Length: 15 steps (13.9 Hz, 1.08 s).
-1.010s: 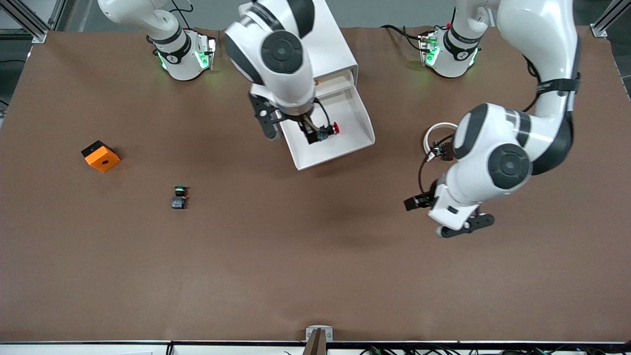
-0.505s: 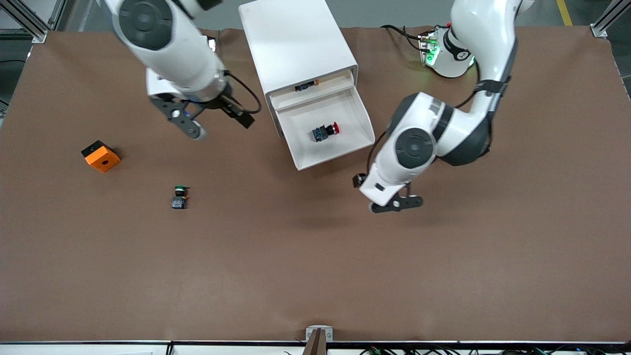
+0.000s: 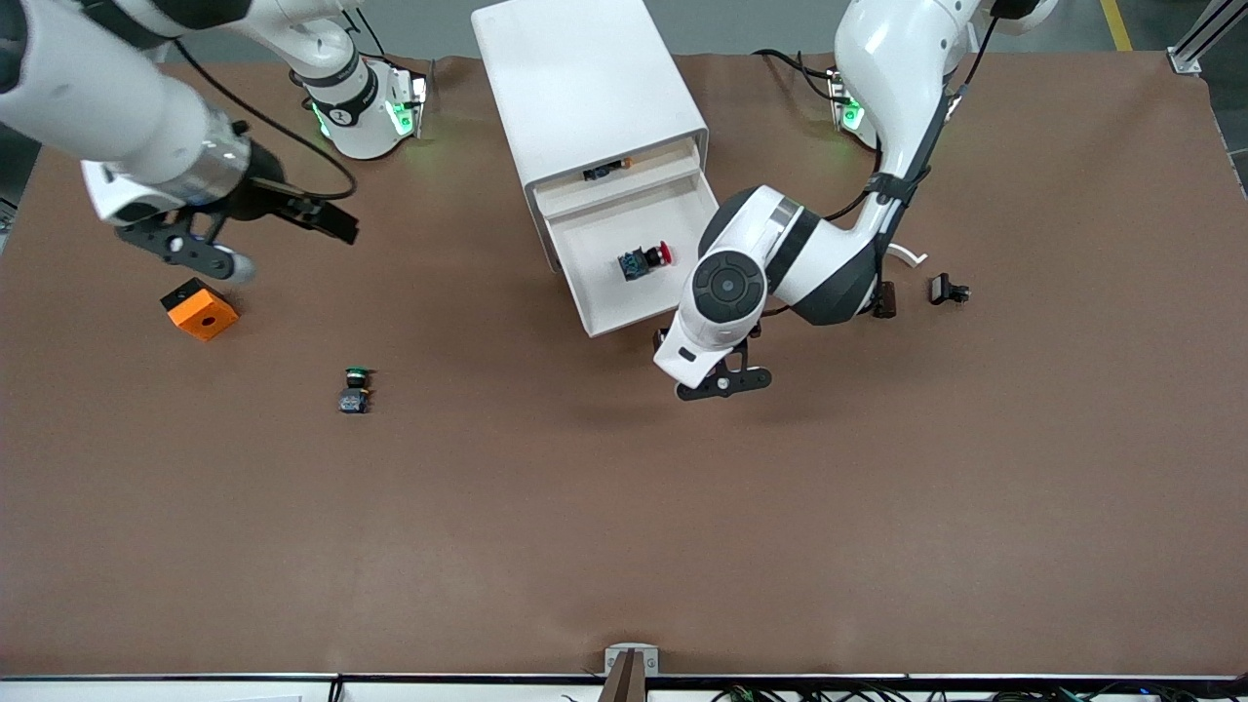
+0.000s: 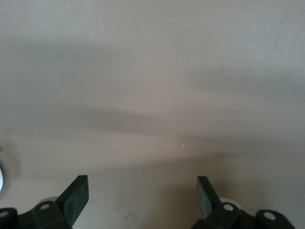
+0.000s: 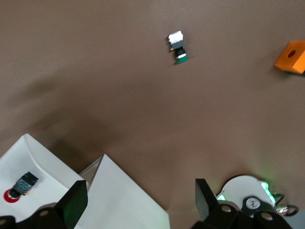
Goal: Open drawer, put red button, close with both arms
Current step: 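Push the drawer shut with the left gripper while the right gripper returns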
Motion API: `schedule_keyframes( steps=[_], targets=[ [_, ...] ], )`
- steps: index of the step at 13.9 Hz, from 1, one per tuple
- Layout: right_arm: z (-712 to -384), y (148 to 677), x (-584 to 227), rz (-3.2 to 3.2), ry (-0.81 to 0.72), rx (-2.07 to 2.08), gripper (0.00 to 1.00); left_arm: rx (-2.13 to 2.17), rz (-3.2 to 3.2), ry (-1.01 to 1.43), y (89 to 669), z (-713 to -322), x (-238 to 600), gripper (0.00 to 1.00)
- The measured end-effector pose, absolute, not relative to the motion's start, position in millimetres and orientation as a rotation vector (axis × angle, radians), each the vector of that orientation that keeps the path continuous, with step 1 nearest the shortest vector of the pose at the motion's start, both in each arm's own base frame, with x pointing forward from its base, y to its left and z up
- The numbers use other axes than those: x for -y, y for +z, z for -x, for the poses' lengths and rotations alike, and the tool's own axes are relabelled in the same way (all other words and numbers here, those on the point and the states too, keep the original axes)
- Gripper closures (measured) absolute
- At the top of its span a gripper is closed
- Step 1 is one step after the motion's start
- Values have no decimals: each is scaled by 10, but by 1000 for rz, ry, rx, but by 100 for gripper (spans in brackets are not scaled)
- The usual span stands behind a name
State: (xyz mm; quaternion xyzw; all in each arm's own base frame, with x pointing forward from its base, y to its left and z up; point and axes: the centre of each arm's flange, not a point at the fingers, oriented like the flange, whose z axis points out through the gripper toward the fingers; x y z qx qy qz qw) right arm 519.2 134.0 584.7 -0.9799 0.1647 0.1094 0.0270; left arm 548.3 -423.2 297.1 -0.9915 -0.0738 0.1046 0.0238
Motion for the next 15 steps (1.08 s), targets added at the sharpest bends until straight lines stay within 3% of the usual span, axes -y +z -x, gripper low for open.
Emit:
schedule_keyframes(
  steps=[7, 11, 15],
  targets=[
    [-5290, 5662, -483, 3060, 269, -237, 0, 175, 3047, 397, 2762, -5178, 4477, 0],
    [-5269, 5668, -345, 3076, 175, -144, 0, 152, 3042, 431, 2734, -5003, 4590, 0],
    [-5233, 5944, -410, 3105, 73, -105, 0, 104, 3019, 490, 2752, -4568, 4740, 0]
  ],
)
